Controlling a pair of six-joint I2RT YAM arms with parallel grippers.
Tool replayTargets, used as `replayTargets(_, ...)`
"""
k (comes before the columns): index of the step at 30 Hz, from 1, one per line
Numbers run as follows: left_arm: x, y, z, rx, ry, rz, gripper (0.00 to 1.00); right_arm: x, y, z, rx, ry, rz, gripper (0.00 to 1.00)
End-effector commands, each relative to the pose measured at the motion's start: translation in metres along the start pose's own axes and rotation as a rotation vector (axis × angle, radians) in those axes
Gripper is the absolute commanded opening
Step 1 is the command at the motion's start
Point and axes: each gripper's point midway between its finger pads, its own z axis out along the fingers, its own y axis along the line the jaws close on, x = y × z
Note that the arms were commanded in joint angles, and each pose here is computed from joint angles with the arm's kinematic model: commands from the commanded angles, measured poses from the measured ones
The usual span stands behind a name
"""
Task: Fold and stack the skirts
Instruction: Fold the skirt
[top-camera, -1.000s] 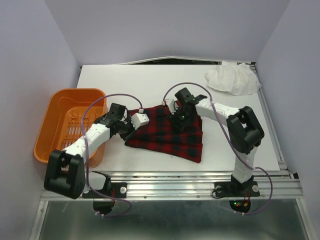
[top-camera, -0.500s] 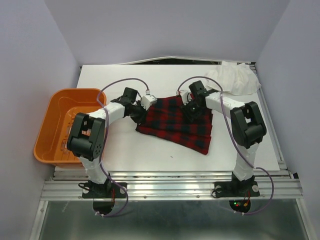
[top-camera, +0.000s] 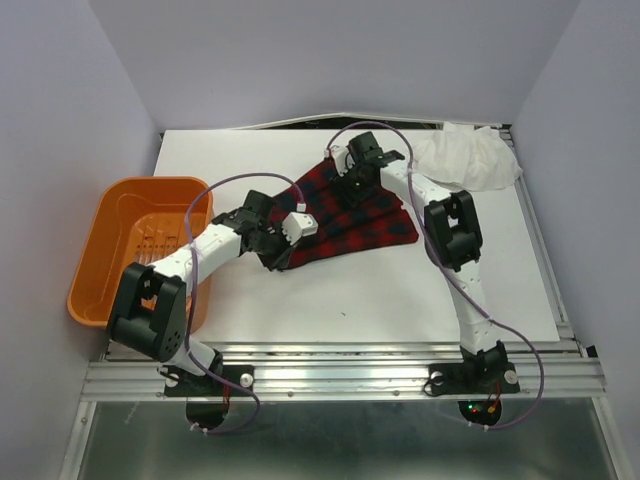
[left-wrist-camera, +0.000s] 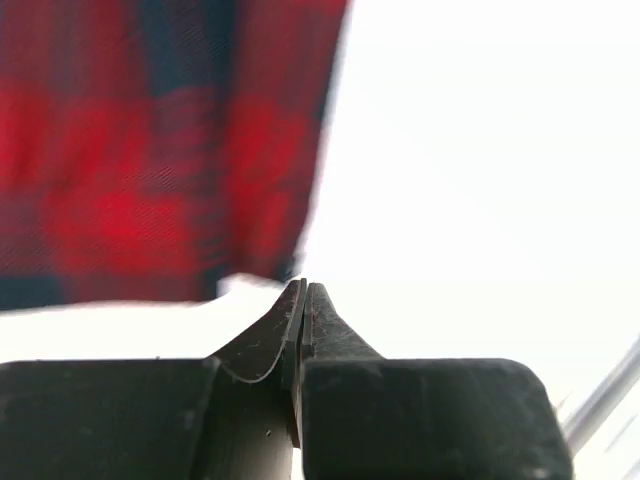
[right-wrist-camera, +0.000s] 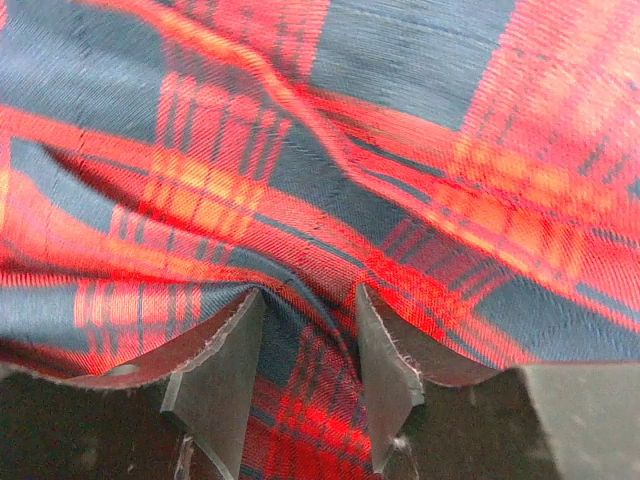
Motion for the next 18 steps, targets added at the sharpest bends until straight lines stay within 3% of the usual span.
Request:
replayTargets(1, 0.008, -0.030, -0.010, 0.080, 0.031, 0.081, 0.05, 0.005, 0.091, 0.031, -0.162, 0.038, -0.096, 0.48)
replayTargets(5, 0.002, -0.041, -0.007, 0.096, 0.018, 0.082, 0.09, -0.013, 0.083, 0.022, -0.049, -0.028, -0.052, 0.49)
replayTargets(10, -0.044, -0.015, -0.026, -0.062, -0.125, 0.086, 0.44, -0.046, 0.056, -0.046, 0.033, -0.157, 0.038, 0.54)
replayTargets(13, -0.067, 0.008, -0.036, -0.148, -0.158, 0.085, 0.53, -0.052, 0.048, -0.092, 0.075, -0.214, 0.103, 0.62)
replayTargets(18, -0.061, 0.036, -0.034, -0.196, -0.072, 0.096, 0.54, -0.030, 0.057, -0.135, 0.111, -0.197, 0.199, 0.66)
